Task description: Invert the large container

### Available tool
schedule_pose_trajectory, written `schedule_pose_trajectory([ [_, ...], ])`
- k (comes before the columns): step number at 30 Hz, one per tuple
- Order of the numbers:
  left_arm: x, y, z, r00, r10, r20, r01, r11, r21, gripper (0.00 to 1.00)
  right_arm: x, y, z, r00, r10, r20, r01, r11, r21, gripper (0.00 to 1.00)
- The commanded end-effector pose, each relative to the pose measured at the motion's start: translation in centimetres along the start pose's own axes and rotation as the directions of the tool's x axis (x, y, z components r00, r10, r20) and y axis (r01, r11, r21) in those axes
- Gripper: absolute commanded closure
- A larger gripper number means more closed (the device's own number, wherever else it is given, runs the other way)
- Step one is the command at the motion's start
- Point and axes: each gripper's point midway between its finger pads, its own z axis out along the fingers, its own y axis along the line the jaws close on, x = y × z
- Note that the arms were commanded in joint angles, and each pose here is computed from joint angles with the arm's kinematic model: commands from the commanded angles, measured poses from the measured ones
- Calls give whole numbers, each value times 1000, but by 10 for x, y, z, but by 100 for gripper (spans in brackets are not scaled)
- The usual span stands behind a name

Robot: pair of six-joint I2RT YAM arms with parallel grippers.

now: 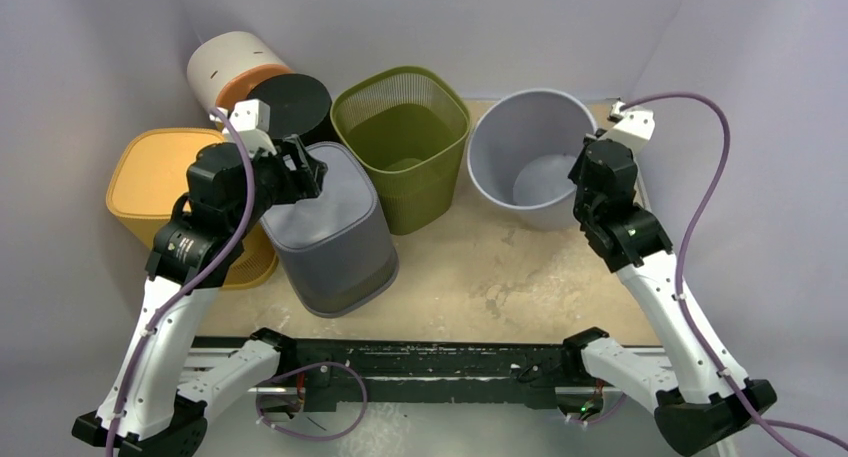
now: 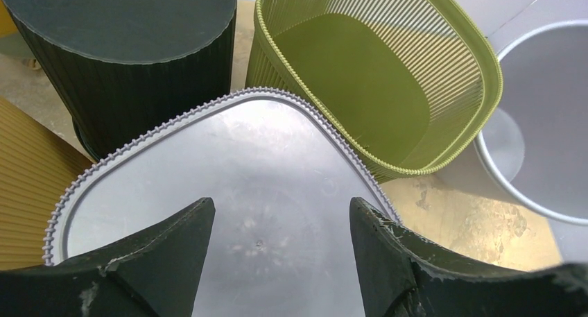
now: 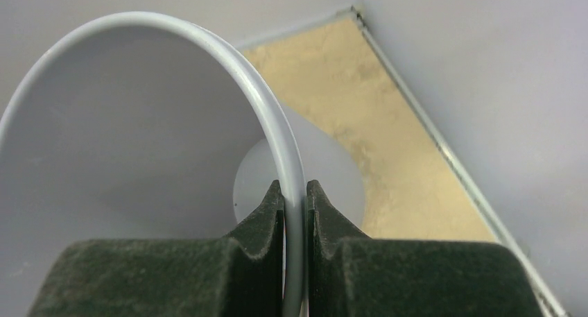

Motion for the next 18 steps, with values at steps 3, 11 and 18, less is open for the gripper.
schedule_pose_trajectory([
  [3,-1,1,-2,1000,17,15,-17,1000,8,31,24,4,-6,973,227,-42,-230,970,-79,100],
  [11,3,0,3,1000,19,3,-19,1000,12,30,39,-8,-6,972,209,-107,-213,977,-29,37],
  [18,14,1,9,1000,7,-10,-7,1000,15,30,-29,6,-23,995,100,-14,-101,978,-182,32],
])
